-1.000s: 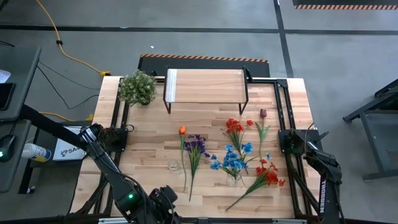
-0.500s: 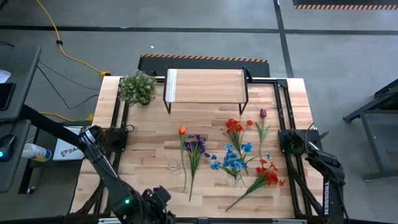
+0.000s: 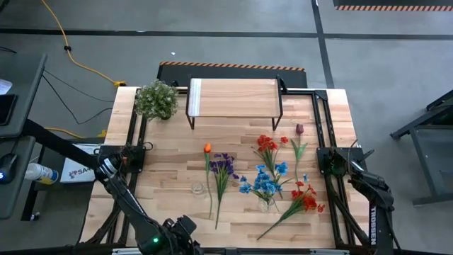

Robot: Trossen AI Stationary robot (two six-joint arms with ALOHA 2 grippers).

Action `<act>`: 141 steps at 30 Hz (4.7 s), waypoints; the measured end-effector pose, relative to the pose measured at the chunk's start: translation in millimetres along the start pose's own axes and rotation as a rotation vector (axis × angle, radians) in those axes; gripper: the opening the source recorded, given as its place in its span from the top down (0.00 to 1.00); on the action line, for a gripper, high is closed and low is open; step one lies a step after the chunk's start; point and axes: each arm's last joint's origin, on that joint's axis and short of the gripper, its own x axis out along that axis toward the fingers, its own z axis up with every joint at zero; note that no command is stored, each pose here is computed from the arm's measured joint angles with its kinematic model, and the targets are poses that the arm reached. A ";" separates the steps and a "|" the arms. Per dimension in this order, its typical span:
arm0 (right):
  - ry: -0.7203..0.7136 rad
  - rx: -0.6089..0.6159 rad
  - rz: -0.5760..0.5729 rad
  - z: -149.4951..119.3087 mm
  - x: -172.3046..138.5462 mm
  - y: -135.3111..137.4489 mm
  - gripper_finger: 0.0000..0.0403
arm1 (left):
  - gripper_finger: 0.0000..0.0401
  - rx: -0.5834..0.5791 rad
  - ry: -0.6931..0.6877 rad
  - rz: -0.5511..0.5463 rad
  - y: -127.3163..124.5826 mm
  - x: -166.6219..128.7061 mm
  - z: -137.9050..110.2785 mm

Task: Pick and place flowers into a vace then onto a shelf
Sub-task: Put the light orange flower into the right transparent vase

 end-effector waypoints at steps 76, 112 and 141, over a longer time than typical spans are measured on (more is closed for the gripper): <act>0.121 -0.055 -0.169 5.6 -14.3 -7.5 0.97 | 0.20 0.036 -0.237 0.440 101.1 -62.2 248.0; 0.116 0.029 -0.185 6.9 -9.3 -10.3 0.97 | 0.20 -0.130 -0.008 0.146 161.0 48.5 279.1; 0.117 0.047 -0.198 6.3 -3.5 -11.9 0.97 | 0.21 -0.250 0.116 0.259 172.6 112.7 272.1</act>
